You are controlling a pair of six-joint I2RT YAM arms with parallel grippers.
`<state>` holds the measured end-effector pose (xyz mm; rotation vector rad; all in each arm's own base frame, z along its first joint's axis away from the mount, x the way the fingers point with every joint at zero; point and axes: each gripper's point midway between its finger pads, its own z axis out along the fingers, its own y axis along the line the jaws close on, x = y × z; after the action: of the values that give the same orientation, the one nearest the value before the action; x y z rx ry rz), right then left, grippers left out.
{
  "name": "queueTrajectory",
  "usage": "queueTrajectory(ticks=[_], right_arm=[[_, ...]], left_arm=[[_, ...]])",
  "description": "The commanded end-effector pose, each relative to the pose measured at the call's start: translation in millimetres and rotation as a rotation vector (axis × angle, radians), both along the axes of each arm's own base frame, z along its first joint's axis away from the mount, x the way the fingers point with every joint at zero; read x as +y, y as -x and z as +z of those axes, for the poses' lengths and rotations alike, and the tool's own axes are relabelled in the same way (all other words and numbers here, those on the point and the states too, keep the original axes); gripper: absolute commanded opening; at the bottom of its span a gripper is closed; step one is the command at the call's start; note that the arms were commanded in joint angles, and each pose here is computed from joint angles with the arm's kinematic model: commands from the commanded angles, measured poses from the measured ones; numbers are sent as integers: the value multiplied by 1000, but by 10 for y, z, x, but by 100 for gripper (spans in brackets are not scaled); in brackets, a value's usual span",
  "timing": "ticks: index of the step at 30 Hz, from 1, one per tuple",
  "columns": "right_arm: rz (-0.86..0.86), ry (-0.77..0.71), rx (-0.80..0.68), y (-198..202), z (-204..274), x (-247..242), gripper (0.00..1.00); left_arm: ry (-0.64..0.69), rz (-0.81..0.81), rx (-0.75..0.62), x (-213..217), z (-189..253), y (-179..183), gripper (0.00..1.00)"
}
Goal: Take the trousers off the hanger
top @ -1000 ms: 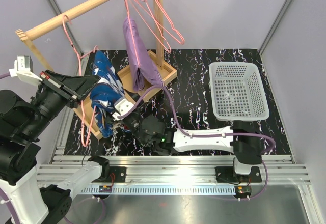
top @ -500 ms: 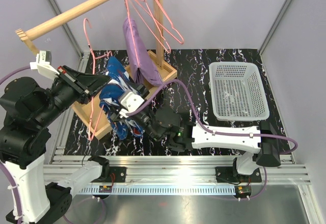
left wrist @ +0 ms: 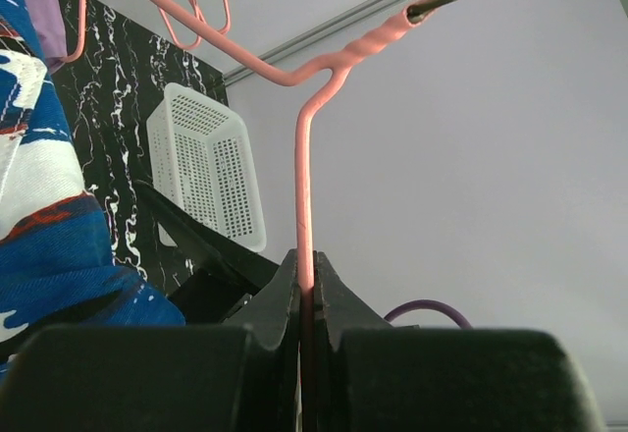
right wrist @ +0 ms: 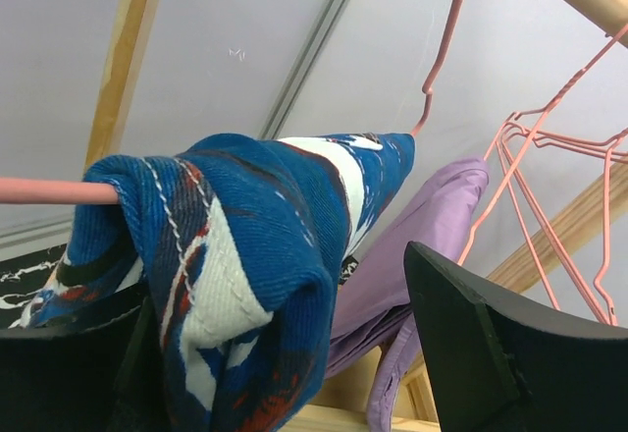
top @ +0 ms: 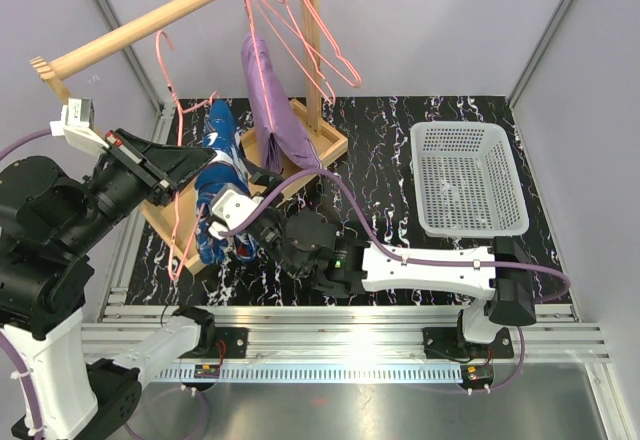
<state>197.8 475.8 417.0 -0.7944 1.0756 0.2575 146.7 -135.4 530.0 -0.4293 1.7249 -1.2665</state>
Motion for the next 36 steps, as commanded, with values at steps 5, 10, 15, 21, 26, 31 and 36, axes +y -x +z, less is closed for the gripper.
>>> queueTrajectory(ticks=[5,10,15,21,26,31,36], right_arm=[[-81,-132,-12,-137,179,-36,74],[-70,-164,-42,-105,367,-17,45],[-50,-144,-56,-29,550,-131,15],[-97,-181,-73,-39,792,-418,0],[-193,-228,-93,-102,1042,-688,0],[-242,-330,-97,-102,1308,-988,0],[-203,-402,-62,-40,1546,-1206,0]], left_arm=[[83,-100,-314,-25,731,447,0],[31,-80,-283,-23,581,336,0],[-76,-58,-214,-37,278,95,0],[-183,-27,-167,7,-14,-55,0],[-261,-43,-103,-25,-383,-219,0],[-310,-9,-76,40,-589,-281,0],[-348,1,-53,67,-735,-332,0]])
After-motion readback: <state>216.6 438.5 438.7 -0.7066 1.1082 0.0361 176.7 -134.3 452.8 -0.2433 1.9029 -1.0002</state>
